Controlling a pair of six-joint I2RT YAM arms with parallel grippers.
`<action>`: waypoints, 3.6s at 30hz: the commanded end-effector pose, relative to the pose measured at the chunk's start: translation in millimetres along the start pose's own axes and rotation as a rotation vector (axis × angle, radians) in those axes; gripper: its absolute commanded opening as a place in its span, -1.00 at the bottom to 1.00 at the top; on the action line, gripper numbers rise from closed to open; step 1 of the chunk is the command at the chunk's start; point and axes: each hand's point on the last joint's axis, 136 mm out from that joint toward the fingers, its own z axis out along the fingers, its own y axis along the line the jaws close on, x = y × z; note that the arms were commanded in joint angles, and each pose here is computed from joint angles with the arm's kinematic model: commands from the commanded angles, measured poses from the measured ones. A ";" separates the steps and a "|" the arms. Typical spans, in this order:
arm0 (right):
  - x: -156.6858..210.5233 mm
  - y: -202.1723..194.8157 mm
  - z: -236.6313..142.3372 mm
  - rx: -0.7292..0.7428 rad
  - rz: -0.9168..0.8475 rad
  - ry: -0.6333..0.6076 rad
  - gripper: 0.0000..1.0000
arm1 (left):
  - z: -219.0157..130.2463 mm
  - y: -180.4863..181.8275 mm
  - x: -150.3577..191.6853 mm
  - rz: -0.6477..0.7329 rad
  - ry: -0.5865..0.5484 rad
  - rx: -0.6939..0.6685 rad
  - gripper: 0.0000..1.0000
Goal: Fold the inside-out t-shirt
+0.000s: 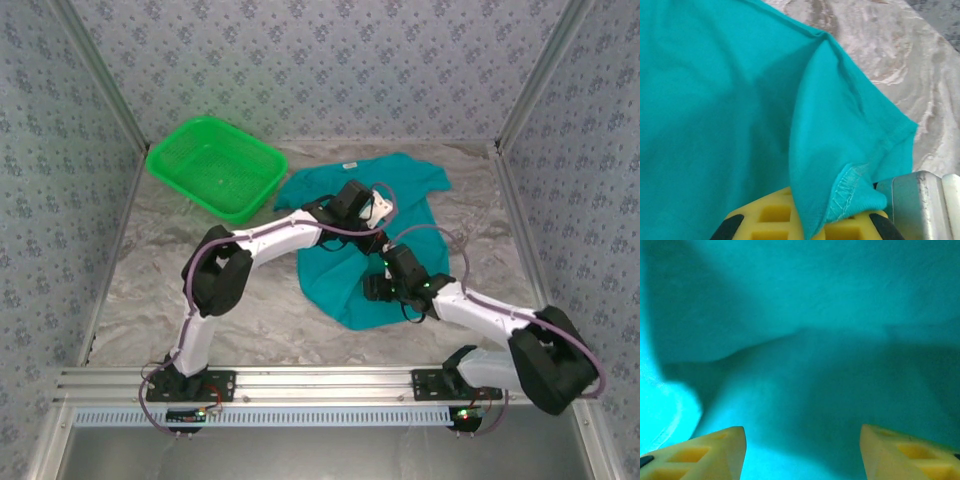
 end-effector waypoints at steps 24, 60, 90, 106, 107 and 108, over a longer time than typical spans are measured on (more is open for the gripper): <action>-77.7 63.2 -155.4 -0.320 -0.357 -0.271 -1.00 | -220.4 136.3 -15.3 -0.321 -0.253 -0.486 -1.00; -31.8 64.5 -67.7 -0.149 -0.308 0.157 -0.06 | -126.2 34.2 132.2 -0.248 0.116 -0.231 0.02; -33.5 -84.4 -55.2 0.003 0.413 0.157 -1.00 | -209.5 90.9 149.0 -0.525 -0.264 -0.261 -1.00; -77.6 -24.6 -85.5 -0.182 0.295 0.118 -1.00 | -83.0 -34.0 80.6 -0.108 -0.062 -0.010 0.31; -80.4 -19.5 -89.9 -0.212 0.299 0.111 -1.00 | -74.2 -32.3 77.0 -0.133 -0.055 -0.012 0.33; -83.6 -13.2 -96.0 -0.247 0.300 0.103 -1.00 | -64.5 -26.8 73.2 -0.162 -0.050 -0.030 0.34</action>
